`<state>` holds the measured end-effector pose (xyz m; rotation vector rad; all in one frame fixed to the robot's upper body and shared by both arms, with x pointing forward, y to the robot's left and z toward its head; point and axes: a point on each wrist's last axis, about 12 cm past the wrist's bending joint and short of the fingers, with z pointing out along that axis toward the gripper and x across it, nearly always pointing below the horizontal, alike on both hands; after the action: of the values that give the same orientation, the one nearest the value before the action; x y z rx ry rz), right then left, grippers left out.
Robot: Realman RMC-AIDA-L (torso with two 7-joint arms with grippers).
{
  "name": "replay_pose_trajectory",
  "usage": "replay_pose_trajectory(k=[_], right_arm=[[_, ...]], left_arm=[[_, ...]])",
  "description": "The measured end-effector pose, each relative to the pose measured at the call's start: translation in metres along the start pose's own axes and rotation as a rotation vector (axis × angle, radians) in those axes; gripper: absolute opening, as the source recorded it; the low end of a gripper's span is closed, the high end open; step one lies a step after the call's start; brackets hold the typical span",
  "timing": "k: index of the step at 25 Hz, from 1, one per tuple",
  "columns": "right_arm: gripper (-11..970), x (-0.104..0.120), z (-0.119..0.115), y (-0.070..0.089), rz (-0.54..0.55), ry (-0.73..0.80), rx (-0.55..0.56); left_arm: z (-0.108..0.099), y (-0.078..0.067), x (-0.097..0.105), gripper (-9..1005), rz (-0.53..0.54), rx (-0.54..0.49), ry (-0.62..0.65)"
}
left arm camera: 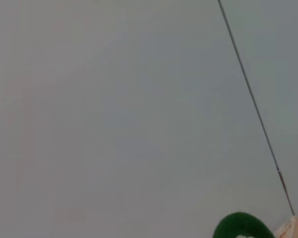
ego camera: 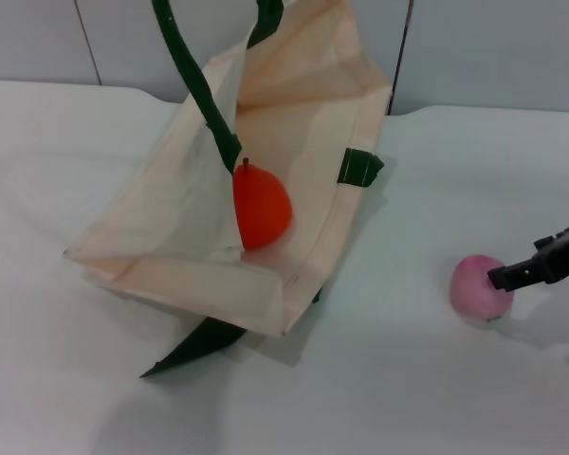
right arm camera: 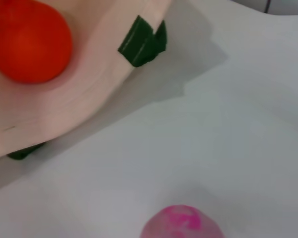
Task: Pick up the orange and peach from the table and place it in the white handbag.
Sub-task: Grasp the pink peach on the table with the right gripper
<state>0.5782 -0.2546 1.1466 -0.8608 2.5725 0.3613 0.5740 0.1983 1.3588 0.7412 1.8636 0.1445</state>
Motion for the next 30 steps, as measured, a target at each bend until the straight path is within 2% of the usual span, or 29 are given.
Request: replay_pose_trajectory(k=[10, 30], right_arm=[[886, -0.007, 0.006, 0.008, -0.024, 0.010, -0.031], [884, -0.008, 0.028, 0.003, 0.001, 0.057, -0.044]], left_arm=[[0.000, 0.001, 0.000, 128, 0.000, -0.004, -0.004], [0.000, 0.000, -0.001, 128, 0.001, -0.003, -0.007]])
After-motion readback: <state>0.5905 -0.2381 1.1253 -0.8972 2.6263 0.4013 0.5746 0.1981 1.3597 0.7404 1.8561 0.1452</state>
